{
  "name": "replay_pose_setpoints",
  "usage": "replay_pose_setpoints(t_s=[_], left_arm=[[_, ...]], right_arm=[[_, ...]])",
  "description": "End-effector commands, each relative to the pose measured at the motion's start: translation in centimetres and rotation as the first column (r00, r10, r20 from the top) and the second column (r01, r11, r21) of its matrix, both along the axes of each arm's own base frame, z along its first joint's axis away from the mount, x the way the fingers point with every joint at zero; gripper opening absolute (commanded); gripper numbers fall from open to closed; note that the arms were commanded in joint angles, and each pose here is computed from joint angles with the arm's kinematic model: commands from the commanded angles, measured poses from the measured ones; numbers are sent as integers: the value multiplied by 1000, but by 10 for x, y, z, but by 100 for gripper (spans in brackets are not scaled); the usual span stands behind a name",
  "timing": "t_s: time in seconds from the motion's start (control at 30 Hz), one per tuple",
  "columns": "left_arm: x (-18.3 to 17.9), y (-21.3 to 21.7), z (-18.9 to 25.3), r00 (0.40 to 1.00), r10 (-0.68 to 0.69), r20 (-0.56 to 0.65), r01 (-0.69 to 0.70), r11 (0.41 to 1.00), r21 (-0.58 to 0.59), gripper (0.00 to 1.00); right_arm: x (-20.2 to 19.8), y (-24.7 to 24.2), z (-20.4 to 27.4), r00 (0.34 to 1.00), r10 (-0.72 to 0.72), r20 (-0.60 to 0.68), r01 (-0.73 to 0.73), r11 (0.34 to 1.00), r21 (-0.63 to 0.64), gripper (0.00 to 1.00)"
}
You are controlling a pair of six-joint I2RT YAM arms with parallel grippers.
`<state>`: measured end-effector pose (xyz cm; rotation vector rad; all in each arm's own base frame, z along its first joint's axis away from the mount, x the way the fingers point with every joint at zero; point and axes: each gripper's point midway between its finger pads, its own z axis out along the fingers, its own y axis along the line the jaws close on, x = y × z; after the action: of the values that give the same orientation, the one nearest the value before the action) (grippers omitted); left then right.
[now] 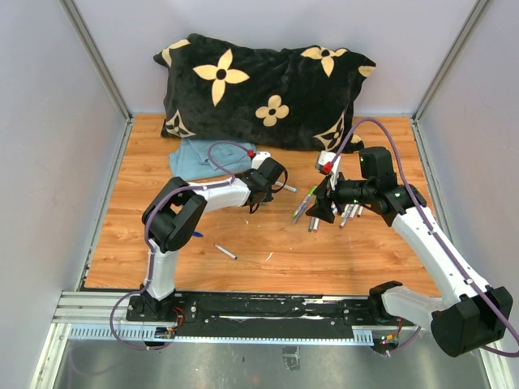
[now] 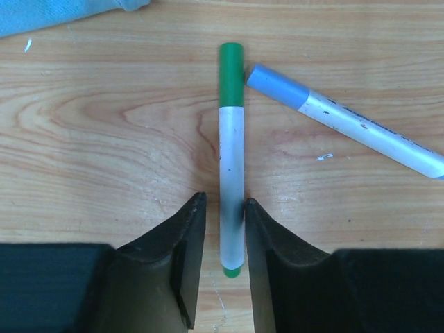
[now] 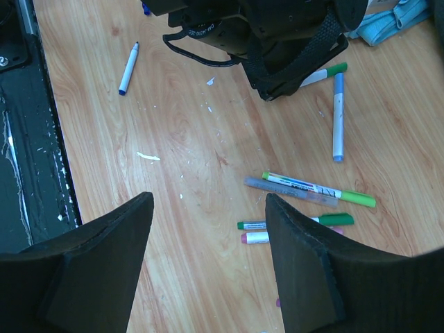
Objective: Open the pen caps
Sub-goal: Pick up the pen from the center of the board.
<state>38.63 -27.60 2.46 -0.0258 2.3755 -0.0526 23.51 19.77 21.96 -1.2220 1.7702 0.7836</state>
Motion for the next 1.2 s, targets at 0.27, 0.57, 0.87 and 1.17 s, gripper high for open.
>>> replay_pose_setpoints(t_s=[0.27,0.57,0.87,1.17], left_arm=[[-16,18,-13,999,-17,-52,19,999,40,17],[-48,37,-5,998,-32,-56,32,999,-4,1],[-82,46,3,998,-43,-44,39,995,-89,0],[-102,34,27,998,-62,17,64,953,-296,0]], right_arm=[[-2,0,1,1000,5,-27,-4,999,34,67],[-7,9,-1,996,40,-85,-33,996,86,66],[-9,19,-11,983,51,-179,-22,988,156,65],[14,40,-43,930,-30,-366,149,941,302,62]])
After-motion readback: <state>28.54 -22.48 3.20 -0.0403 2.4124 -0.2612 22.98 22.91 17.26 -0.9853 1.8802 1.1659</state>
